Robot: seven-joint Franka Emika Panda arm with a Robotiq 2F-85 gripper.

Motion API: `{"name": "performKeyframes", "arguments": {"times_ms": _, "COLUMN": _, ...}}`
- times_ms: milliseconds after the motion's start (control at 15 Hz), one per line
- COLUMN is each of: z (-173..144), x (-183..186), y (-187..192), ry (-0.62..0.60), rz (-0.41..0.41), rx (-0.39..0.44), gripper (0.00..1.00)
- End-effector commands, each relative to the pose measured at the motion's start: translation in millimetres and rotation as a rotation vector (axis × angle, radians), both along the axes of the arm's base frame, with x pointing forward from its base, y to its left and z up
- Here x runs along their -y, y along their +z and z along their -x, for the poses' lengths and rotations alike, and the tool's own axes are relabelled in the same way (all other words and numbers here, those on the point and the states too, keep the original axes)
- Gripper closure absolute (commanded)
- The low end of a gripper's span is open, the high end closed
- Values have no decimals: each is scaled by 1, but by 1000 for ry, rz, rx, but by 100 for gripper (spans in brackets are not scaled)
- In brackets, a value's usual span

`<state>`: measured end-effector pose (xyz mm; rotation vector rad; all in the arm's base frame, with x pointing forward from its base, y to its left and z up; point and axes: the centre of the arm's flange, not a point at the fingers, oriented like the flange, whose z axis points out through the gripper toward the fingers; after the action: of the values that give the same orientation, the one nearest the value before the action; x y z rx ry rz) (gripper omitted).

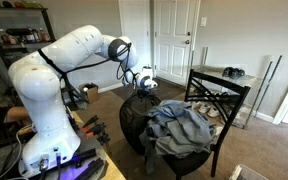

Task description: Put one pair of trousers in the laundry bag

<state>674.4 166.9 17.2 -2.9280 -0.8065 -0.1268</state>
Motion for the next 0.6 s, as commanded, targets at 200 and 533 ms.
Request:
{"name": "performKeyframes", "arguments": {"times_ms": 200, "z": 27, "x": 41, "y": 28, "ry": -317, "rz": -129, "rx": 66, "gripper": 0}}
{"name": "performKeyframes", "arguments": {"times_ms": 533, "z": 39, "x": 89, "y": 30, "ry": -576, "rz": -152, "rx": 159, "gripper": 0}}
